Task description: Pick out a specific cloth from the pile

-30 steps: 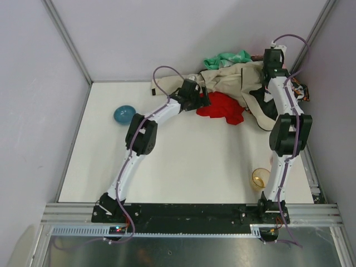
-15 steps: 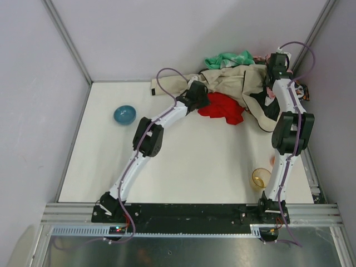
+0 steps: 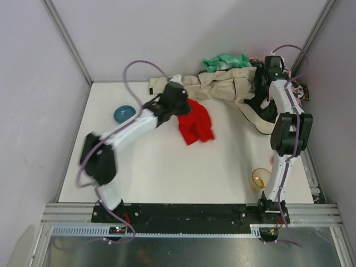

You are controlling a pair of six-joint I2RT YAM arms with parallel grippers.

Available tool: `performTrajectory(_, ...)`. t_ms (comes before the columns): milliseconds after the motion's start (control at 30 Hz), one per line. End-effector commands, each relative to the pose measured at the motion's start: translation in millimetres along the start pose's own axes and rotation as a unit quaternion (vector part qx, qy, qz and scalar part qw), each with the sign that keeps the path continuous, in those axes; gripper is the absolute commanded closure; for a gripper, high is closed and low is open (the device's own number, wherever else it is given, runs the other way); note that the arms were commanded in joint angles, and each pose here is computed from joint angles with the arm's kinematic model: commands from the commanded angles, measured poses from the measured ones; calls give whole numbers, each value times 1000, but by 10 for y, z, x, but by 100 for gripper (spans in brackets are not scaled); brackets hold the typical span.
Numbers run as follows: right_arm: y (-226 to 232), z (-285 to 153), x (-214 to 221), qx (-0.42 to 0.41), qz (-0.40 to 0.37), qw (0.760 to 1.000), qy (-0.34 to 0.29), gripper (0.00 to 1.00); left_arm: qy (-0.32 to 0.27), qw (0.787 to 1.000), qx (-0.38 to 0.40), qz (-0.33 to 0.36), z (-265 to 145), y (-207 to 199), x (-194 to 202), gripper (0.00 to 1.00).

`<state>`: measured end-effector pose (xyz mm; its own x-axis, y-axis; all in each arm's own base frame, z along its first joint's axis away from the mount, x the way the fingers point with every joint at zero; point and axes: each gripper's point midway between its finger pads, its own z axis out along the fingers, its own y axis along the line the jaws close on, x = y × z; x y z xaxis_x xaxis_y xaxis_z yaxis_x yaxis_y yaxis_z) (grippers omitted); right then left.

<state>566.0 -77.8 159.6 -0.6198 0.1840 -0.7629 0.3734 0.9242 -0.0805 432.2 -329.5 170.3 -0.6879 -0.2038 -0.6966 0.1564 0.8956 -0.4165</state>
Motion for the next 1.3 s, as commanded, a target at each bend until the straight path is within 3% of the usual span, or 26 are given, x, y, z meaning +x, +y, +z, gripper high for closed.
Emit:
performTrajectory(0,158,-770,-414,-6,-26,998,-65,1,-91,995,24,30,-1194,107,-271,99)
performTrajectory(233,606,-1893,-613,-82,-53,985,-145,1,-155,981,118,16,-2471,222,-22,99)
performTrajectory(400,1052,-2603,-351,-188,-74,966,-160,1,-175,970,166,-5,-2973,243,67,99)
performTrajectory(567,1427,-3097,179,-296,-84,940,-145,1,-149,968,202,-15,-3069,196,257,99)
performTrajectory(767,1621,-3558,777,-363,-78,921,-120,1,-80,981,171,-38,-2676,358,656,97)
performTrajectory(900,1601,-3672,1094,-352,-89,926,-102,1,-33,993,92,-58,-2282,709,1030,81)
performTrajectory(933,1558,-3666,1142,-339,-91,931,-100,1,-20,996,68,-62,-2201,811,1128,67)
performTrajectory(1000,1473,-3663,1219,-316,-83,940,-95,1,6,997,22,-67,-2088,993,1292,29)
performTrajectory(1033,1428,-3656,1239,-307,-73,944,-91,1,16,998,3,-68,-2061,1059,1345,15)
performTrajectory(1067,1367,-3632,1258,-294,-65,949,-89,1,21,997,-9,-68,-2060,1095,1362,8)
performTrajectory(1133,1251,-3589,1275,-274,-40,957,-87,1,15,997,-27,-66,-2112,1132,1292,2)
performTrajectory(1267,1002,-3457,1327,-248,12,966,-76,1,-42,993,-92,-61,-2387,1301,937,1)
